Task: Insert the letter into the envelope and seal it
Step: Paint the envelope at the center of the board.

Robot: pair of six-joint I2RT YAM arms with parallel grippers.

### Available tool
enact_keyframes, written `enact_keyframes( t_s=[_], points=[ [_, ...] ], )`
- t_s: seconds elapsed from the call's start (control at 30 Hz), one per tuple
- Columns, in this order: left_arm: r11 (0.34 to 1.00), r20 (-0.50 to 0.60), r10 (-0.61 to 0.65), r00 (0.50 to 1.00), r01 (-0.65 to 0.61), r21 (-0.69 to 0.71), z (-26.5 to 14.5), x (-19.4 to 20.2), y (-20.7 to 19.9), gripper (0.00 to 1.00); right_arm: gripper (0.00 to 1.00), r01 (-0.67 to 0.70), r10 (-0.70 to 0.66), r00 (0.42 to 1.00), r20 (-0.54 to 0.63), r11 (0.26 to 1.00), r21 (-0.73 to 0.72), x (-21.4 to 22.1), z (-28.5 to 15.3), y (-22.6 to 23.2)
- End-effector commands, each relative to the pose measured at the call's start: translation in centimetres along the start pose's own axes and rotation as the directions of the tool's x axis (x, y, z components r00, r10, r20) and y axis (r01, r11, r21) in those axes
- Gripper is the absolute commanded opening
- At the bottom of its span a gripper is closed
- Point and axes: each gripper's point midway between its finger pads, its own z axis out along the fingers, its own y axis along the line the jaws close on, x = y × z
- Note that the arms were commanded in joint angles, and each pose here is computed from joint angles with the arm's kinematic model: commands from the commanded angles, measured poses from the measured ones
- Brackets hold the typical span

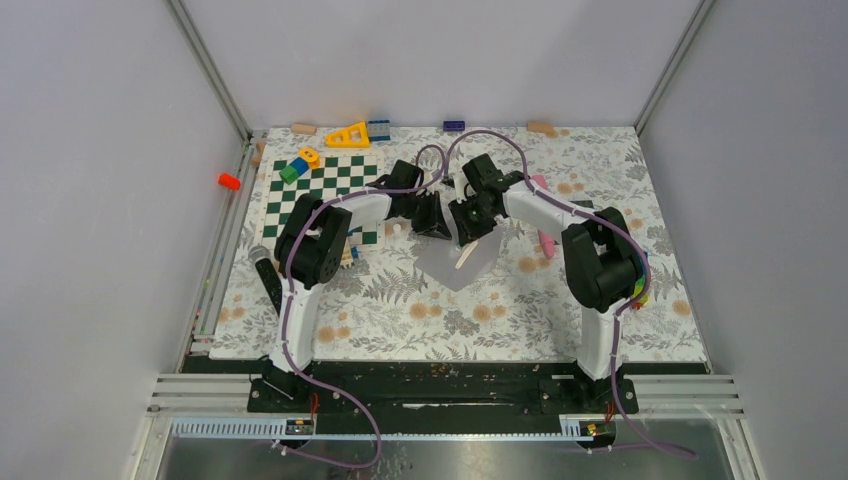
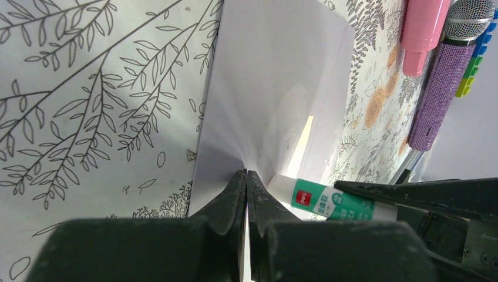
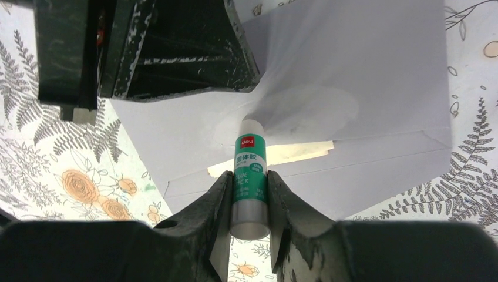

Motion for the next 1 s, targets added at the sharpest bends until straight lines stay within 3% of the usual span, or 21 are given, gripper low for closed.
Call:
enact_keyframes(
  t_s=[0.0, 0.27, 0.4, 0.7, 0.97],
  points=[
    [0.997, 0.013, 0.020, 1.000, -0.019, -0.074, 0.8, -0.3, 1.6, 0.00, 0.00, 0.049, -0.052, 0.998, -0.044, 0.997, -0.067, 0.8, -1.9, 1.7],
    [0.997, 0.014, 0.020, 1.000, -0.019, -0.077, 0.8, -0.3, 1.6, 0.00, 0.00, 0.014, -0.021, 0.999, -0.051, 0.991, -0.136, 0.6, -1.8, 3.0],
    [0.997, 0.014, 0.023, 1.000, -0.022, -0.076, 0.8, -0.3, 1.5, 0.00, 0.00, 0.009, -0.012, 0.999, -0.051, 0.997, -0.073, 0.5, -1.1, 2.0],
    [0.997, 0.012, 0.025, 1.000, -0.024, -0.075, 0.9, -0.2, 1.5, 0.00, 0.00, 0.006, -0.017, 0.994, 0.110, 0.994, 0.106, -3.0, -1.7, -0.9],
    [0.997, 0.008, 0.027, 1.000, -0.027, -0.066, 0.9, -0.1, 1.2, 0.00, 0.00, -0.022, 0.005, 0.987, 0.161, 0.994, 0.104, -4.4, -1.0, -0.9]
  ],
)
